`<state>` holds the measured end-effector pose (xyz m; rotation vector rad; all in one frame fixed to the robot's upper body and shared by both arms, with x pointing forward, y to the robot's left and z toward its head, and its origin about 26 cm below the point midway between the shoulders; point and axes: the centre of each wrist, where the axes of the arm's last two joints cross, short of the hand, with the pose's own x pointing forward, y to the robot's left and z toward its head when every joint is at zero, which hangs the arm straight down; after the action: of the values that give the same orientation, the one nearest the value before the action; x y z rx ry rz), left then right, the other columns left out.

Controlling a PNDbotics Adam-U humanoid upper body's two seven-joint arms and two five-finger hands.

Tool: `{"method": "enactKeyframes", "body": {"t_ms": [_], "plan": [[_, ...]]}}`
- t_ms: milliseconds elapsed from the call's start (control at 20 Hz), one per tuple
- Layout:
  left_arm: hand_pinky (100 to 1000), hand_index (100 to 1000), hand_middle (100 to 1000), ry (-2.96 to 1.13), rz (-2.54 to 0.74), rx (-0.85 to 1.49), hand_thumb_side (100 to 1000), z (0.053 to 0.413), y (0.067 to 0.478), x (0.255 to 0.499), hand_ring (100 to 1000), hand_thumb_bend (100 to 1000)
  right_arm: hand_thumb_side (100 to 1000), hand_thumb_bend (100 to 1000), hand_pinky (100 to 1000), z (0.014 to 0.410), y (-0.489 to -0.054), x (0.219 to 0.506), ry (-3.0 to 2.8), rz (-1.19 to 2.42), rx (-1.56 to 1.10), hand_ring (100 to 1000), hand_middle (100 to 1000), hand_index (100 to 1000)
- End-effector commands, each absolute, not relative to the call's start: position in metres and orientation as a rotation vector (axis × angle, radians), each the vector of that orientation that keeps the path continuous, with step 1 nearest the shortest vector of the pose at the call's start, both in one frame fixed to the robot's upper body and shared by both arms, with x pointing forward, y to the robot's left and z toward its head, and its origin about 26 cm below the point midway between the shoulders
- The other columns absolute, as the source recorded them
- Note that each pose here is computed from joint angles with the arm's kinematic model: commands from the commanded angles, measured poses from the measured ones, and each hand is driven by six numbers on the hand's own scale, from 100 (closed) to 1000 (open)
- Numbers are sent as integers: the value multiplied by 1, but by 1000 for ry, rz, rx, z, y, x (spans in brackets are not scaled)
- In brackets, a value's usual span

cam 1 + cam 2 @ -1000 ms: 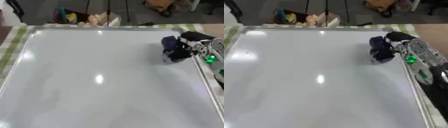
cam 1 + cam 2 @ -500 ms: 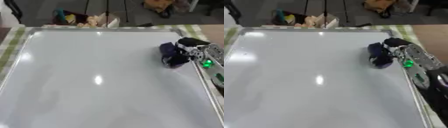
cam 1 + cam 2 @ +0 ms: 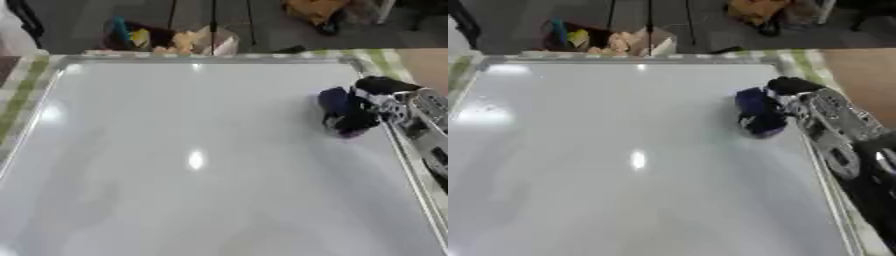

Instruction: Wipe the whiteboard clean with a brush.

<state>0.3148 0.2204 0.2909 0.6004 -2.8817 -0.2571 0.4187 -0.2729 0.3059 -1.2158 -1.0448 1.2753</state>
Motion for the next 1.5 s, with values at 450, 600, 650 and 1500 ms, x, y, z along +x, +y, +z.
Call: {"method": "enactKeyframes", "body": {"t_ms": [450,600,650,1500], "plan": [[832,924,883,-2918,-254,600,1000,299,220,311,927,231,591,100,320,316,-272,414,-1063,1291,-1219,549,442,329],[832,924,883,-2920,-254,598,1000,300,220,311,927,231,585,100,320,316,-269,414,-1065,1301,-1213,549,440,360],[832,924,883,-2920,-254,597,1000,300,220,311,927,231,585,100,321,315,-268,414,-1065,1304,-1211,549,439,367],[832,924,884,-2931,-249,585,1000,302,219,310,927,234,571,100,325,304,-251,413,-1041,1425,-1213,558,426,411]]}}
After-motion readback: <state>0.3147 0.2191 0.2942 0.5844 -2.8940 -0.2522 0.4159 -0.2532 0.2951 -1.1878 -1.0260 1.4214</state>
